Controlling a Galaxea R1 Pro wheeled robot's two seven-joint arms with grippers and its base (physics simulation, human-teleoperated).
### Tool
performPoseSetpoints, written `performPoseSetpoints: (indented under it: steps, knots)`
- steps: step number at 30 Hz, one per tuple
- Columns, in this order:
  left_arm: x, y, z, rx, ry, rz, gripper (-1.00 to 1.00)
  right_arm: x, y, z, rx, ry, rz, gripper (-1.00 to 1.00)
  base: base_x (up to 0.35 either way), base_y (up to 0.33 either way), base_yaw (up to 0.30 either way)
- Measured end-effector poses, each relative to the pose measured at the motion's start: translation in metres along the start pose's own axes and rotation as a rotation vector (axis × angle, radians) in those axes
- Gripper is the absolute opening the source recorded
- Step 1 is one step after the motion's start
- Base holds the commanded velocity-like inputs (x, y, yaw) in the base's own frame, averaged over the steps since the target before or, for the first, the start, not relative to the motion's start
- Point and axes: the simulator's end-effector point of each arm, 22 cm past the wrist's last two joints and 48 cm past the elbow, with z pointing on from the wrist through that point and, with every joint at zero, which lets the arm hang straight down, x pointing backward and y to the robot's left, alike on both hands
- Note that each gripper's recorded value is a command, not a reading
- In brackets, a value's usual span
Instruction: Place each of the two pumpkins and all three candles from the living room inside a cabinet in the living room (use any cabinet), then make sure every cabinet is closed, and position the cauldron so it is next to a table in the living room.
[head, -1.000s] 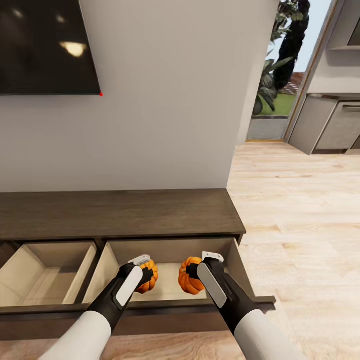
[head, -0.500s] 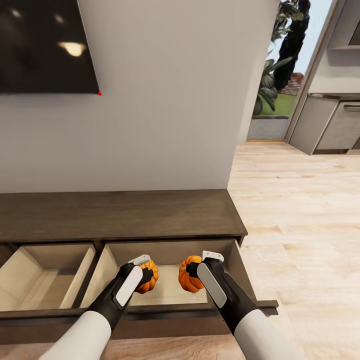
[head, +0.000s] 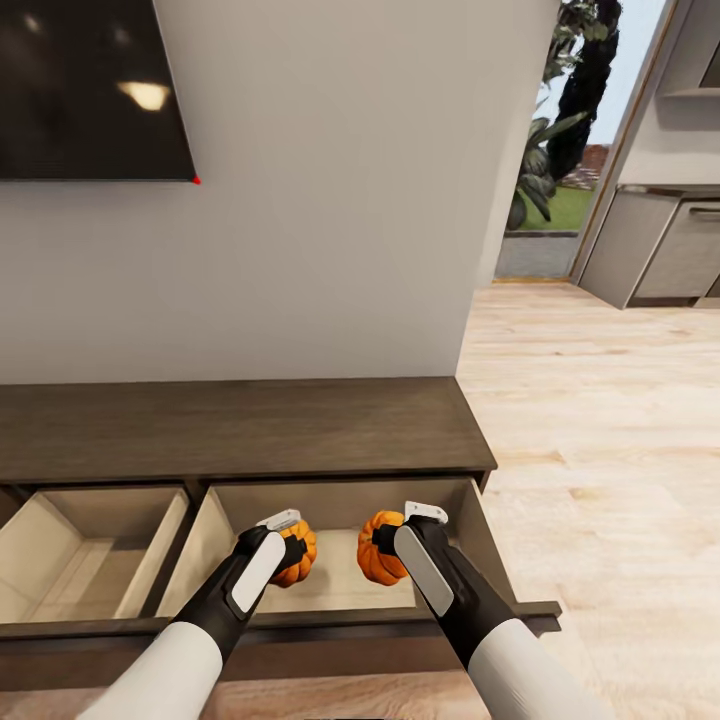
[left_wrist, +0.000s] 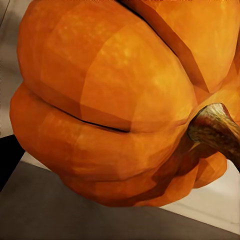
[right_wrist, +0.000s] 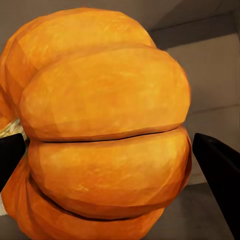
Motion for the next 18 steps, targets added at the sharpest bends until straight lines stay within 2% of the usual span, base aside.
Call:
performPoseSetpoints:
  steps: [13, 14, 18]
  knots:
    - [0.020, 0.008, 0.023, -0.018, 0.034, 0.004, -1.00, 0.023, -0.012, 0.031, 0.031, 0.012, 0.032, -1.00, 0.000, 0.000, 0.000]
    - [0.021, 0.008, 0.025, -0.018, 0.038, 0.003, -1.00, 0.024, -0.013, 0.033, 0.032, 0.014, 0.033, 1.00, 0.000, 0.000, 0.000]
    - [0.020, 0.007, 0.025, -0.017, 0.035, 0.003, -1.00, 0.023, -0.013, 0.032, 0.031, 0.011, 0.036, 1.00, 0.000, 0.000, 0.000]
